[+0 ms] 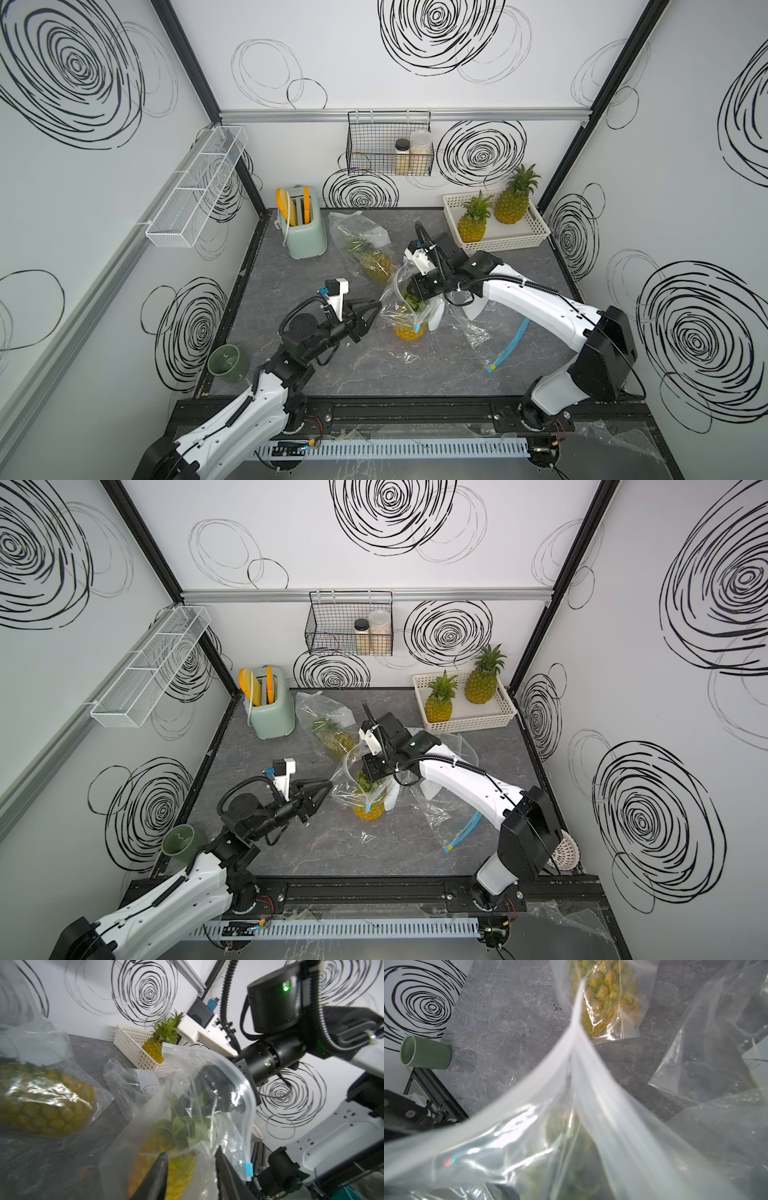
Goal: Open the zip-top bag and take out the pineapple
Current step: Pick up the pineapple from the zipper food storage bag.
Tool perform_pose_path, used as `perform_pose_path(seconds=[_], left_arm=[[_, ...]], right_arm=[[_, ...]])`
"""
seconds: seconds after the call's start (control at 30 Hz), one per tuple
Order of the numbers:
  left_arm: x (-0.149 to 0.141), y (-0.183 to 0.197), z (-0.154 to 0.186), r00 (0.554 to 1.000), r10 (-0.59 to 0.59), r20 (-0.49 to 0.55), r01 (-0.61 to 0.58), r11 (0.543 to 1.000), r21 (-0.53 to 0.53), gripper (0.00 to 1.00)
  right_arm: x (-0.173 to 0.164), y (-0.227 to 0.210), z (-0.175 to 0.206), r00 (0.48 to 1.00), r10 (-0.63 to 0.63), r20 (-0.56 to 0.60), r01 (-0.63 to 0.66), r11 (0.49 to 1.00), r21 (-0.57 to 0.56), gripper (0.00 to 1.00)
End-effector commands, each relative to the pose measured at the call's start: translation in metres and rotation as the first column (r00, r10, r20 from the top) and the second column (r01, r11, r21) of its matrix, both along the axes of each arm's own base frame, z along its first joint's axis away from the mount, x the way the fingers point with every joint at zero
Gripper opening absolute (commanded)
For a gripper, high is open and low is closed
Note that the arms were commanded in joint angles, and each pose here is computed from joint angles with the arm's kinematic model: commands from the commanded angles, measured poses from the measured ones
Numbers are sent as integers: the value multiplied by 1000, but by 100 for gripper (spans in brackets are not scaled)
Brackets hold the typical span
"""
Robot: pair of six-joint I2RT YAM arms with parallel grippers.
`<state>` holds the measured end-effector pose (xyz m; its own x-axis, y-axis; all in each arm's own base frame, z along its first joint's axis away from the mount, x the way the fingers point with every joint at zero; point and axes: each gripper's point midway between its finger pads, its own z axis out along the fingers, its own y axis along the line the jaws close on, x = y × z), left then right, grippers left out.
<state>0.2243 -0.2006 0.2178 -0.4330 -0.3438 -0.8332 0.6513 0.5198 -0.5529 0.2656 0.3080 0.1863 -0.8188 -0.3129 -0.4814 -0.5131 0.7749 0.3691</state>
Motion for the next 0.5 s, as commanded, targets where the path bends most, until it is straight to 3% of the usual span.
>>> perform_pose_path(seconds=[0.0, 0.2, 0.33, 0.47], left_arm=[[-5, 0, 5, 1000, -21, 16, 21, 1000, -23, 61], [-23, -11, -2, 988, -146, -39, 144, 988, -59, 73], [-31, -16, -5, 972, -201, -120, 181, 970, -161, 83], [-39, -17, -4, 965, -234, -122, 201, 951, -234, 91]], right_arm=[[0, -4, 44, 998, -8, 55, 1, 991, 130, 0], [17, -23, 100, 980, -53, 193, -5, 957, 290, 0], [30, -40, 133, 965, -89, 247, -1, 940, 341, 0], [39, -47, 159, 952, -99, 289, -15, 929, 369, 0]])
